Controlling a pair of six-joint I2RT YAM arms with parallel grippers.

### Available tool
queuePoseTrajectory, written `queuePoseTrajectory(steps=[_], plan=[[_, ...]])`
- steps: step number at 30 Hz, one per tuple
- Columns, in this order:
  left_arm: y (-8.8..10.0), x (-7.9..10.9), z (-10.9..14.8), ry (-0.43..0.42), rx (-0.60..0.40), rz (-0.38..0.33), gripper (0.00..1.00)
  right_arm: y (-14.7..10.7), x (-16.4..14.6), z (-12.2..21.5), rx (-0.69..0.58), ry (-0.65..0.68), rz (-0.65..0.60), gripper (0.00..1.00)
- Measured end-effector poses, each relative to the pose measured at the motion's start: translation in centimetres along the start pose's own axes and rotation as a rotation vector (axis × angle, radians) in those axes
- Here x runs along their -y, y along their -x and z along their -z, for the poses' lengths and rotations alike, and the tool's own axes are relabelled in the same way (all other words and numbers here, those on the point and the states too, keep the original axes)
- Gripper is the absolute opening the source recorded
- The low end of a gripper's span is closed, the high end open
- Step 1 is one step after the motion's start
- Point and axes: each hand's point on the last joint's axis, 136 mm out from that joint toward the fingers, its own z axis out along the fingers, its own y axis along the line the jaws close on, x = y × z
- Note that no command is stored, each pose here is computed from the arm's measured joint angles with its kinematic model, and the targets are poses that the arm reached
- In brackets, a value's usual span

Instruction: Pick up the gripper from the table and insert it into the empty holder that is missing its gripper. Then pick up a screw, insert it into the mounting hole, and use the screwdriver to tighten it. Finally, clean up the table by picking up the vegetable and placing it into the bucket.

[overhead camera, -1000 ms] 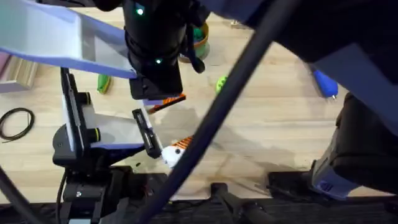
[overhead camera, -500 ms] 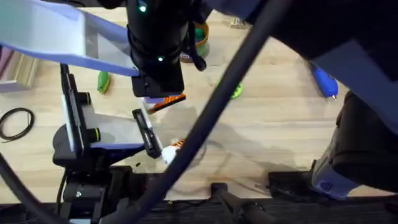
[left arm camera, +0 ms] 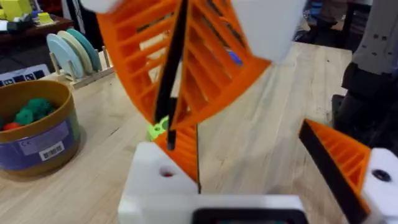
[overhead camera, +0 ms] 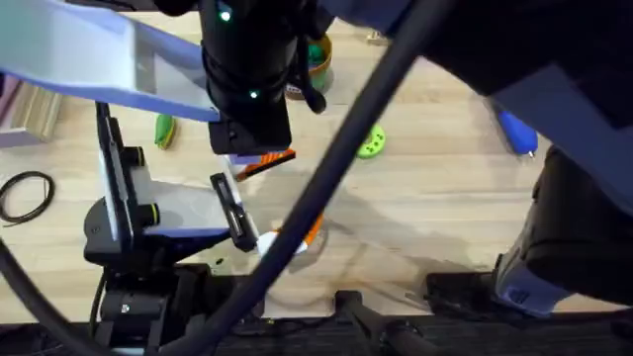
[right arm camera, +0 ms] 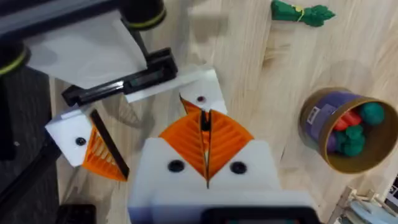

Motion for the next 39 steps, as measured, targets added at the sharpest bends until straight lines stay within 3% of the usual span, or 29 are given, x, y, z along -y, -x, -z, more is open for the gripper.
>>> queuePoseTrajectory(steps=[39], plan=[[0.00, 0.00, 0.00, 0.000, 0.000, 0.000, 0.986, 0.04, -0.11, -1.01, -0.005, 0.014, -0.001, 0.006]])
